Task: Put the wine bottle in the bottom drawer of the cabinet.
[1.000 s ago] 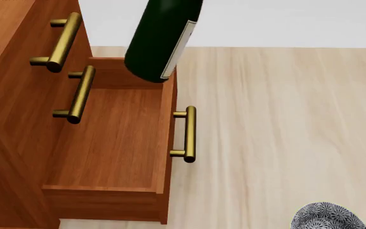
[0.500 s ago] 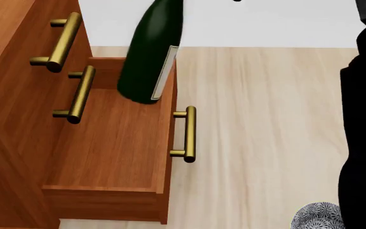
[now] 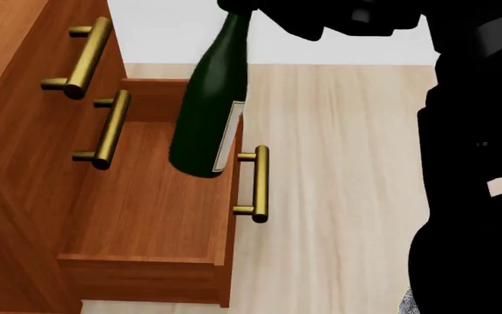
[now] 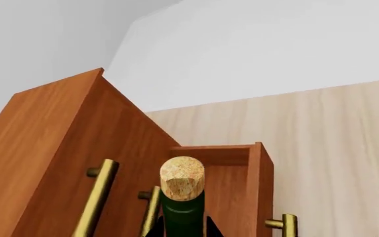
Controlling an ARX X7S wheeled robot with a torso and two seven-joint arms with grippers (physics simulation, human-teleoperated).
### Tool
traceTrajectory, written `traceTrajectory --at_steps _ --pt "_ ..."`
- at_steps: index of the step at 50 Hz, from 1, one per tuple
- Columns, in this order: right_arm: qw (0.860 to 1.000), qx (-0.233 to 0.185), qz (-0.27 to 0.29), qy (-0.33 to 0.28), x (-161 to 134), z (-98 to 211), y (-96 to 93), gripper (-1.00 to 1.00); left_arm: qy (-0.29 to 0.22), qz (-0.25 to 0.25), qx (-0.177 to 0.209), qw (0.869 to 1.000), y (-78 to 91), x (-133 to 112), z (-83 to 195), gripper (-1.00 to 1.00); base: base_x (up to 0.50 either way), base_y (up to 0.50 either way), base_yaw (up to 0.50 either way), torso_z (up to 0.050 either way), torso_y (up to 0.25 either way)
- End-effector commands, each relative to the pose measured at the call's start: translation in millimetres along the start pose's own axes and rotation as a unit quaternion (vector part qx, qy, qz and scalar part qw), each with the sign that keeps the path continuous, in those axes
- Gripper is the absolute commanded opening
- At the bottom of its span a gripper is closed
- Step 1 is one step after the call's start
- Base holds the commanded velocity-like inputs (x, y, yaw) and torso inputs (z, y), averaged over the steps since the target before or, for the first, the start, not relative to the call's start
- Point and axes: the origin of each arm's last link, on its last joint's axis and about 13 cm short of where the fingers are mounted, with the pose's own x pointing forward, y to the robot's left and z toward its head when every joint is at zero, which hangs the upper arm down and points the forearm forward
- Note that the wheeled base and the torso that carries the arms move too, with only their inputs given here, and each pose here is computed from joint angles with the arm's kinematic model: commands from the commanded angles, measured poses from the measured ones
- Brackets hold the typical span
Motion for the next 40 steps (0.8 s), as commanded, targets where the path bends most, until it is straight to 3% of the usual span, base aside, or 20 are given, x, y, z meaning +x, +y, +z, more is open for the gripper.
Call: traceTrajectory --at_steps 1,40 --pt "0.999 0.005 0.036 0.004 5 -3 6.6 -1.00 0.000 0.001 -0.001 1.000 0.0 0 3 1.00 0.00 0.00 0.00 0.000 0.010" --pt "0.996 -0.022 0.066 0.052 37 -36 13.6 -1.00 -0.004 -0.005 -0.002 1.000 -2.7 1 -7 1.00 0.00 0.00 0.00 0.000 0.001"
